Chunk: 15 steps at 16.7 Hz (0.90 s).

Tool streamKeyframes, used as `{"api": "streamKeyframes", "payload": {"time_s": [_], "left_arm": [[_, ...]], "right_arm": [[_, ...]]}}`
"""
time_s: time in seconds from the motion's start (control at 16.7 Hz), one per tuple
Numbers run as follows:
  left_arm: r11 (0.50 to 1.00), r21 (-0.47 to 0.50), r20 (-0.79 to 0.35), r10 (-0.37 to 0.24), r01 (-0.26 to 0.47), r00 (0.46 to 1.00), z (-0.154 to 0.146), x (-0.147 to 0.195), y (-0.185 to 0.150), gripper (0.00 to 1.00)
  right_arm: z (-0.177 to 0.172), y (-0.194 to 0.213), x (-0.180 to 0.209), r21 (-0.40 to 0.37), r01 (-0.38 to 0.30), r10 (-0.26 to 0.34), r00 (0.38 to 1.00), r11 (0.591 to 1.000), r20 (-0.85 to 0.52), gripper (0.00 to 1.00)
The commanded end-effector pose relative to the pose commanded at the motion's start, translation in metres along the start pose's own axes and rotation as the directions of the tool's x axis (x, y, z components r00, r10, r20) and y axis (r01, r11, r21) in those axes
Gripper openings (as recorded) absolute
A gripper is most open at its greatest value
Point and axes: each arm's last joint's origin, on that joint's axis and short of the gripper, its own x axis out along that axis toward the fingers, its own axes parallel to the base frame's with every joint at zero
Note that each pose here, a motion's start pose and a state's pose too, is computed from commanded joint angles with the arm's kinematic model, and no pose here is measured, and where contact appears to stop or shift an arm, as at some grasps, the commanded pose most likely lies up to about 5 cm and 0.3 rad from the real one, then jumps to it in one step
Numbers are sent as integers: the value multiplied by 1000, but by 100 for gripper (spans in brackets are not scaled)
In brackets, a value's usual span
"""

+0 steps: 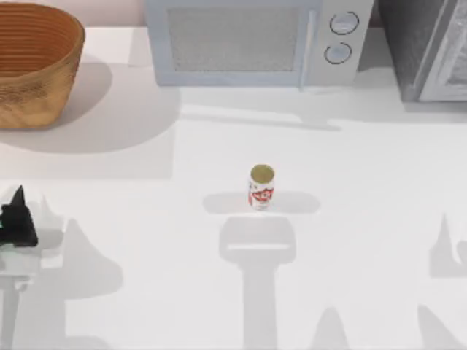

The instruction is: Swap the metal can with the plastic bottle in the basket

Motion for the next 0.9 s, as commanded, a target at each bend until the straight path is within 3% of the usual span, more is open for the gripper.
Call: {"api": "streamKeyframes", "payload": {"time_s": [0.12,0.9], "left_arm": [[1000,0,0,0,0,1000,0,0,0,100],[1000,0,0,0,0,1000,0,0,0,2]], "right_arm": [[0,0,0,0,0,0,1000,1000,0,100],[0,0,0,0,0,0,1000,1000,0,100]]}}
